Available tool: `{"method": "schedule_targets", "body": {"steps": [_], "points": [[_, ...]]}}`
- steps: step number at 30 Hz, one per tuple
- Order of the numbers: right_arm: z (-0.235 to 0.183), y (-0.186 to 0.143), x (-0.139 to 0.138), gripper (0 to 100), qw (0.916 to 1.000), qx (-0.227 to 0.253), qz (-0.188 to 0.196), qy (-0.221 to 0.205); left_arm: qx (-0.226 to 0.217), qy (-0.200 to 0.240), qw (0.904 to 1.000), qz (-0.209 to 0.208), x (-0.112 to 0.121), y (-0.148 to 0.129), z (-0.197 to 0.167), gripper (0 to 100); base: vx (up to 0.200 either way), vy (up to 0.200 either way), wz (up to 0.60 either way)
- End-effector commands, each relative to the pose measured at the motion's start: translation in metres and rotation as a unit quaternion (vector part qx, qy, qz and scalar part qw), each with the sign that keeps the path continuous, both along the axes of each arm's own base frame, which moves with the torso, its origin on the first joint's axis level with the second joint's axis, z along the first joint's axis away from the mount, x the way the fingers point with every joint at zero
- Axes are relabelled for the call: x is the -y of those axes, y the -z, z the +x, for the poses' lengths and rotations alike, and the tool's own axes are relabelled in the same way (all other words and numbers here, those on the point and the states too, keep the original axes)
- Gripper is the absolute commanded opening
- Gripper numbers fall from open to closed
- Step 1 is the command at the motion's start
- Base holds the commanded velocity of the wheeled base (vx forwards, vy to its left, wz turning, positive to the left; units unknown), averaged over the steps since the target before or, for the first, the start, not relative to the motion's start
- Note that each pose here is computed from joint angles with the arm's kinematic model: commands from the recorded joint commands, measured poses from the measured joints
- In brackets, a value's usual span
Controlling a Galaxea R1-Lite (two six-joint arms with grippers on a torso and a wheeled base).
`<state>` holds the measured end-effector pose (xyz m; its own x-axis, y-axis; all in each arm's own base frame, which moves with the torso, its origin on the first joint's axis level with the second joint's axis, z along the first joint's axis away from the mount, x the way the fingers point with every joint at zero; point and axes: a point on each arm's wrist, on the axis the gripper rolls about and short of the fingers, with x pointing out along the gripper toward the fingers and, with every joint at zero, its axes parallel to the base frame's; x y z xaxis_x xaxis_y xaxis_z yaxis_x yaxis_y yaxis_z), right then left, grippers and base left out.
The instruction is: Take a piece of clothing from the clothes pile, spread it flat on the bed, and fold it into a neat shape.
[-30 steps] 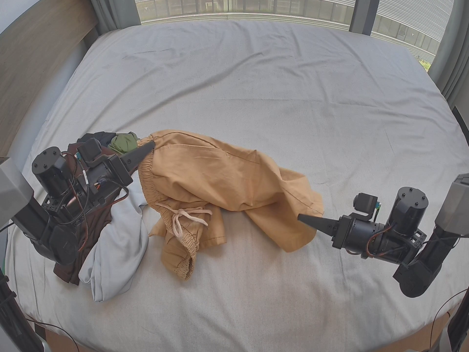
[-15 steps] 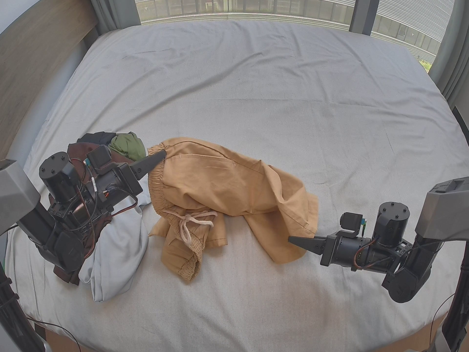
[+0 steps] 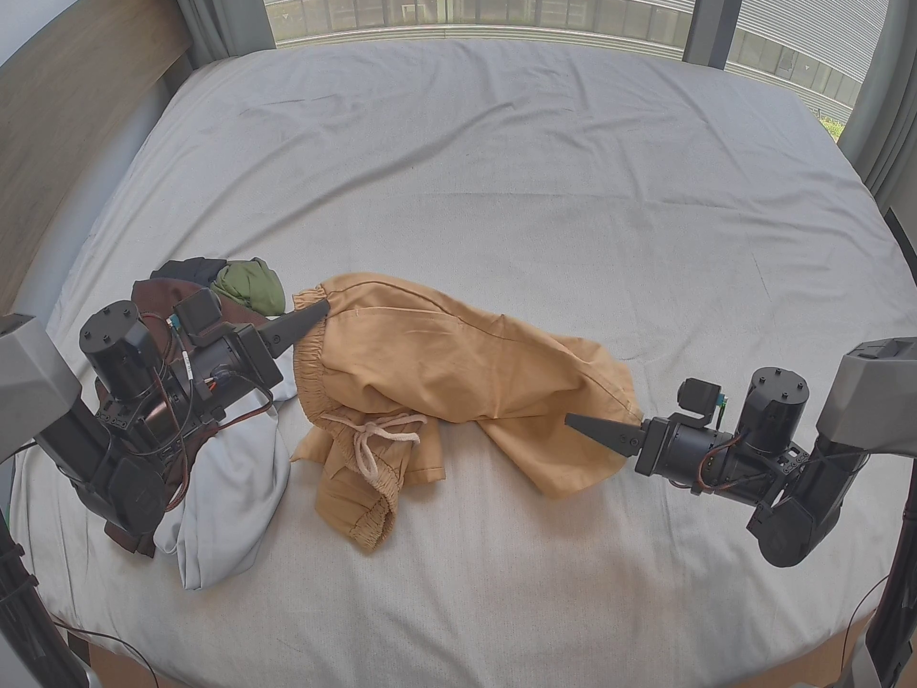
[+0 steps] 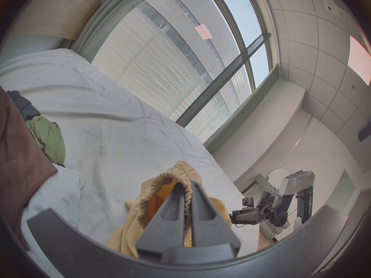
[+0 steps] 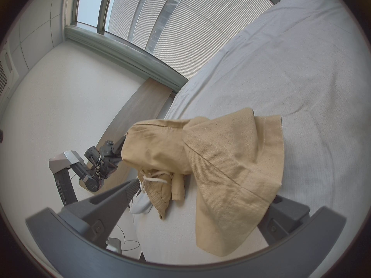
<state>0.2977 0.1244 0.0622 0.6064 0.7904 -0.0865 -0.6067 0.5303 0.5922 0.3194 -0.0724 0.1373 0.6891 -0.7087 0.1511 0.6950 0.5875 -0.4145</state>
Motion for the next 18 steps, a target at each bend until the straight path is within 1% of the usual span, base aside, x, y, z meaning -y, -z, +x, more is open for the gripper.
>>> {"method": "schedule_targets", "body": {"steps": [1, 6, 10, 18], "points": [[0.004, -0.009, 0.002, 100, 0.9998, 0.012, 0.011, 0.007, -0.002, 0.000, 1.0000, 0.000, 0.000, 0.001, 0.000, 0, 0.000, 0.000, 0.00], [0.005, -0.020, 0.002, 100, 0.9993, 0.013, 0.034, 0.010, -0.004, 0.001, 1.0000, 0.000, 0.001, 0.002, -0.001, 0, 0.000, 0.000, 0.00], [0.010, -0.027, 0.000, 100, 0.9979, 0.018, 0.048, 0.039, -0.004, 0.001, 1.0000, 0.000, 0.001, 0.002, -0.001, 0, 0.000, 0.000, 0.00], [0.009, -0.025, -0.002, 100, 0.9979, 0.014, 0.047, 0.041, 0.002, 0.000, 1.0000, 0.006, 0.001, 0.001, 0.000, 0, 0.000, 0.000, 0.00]]}}
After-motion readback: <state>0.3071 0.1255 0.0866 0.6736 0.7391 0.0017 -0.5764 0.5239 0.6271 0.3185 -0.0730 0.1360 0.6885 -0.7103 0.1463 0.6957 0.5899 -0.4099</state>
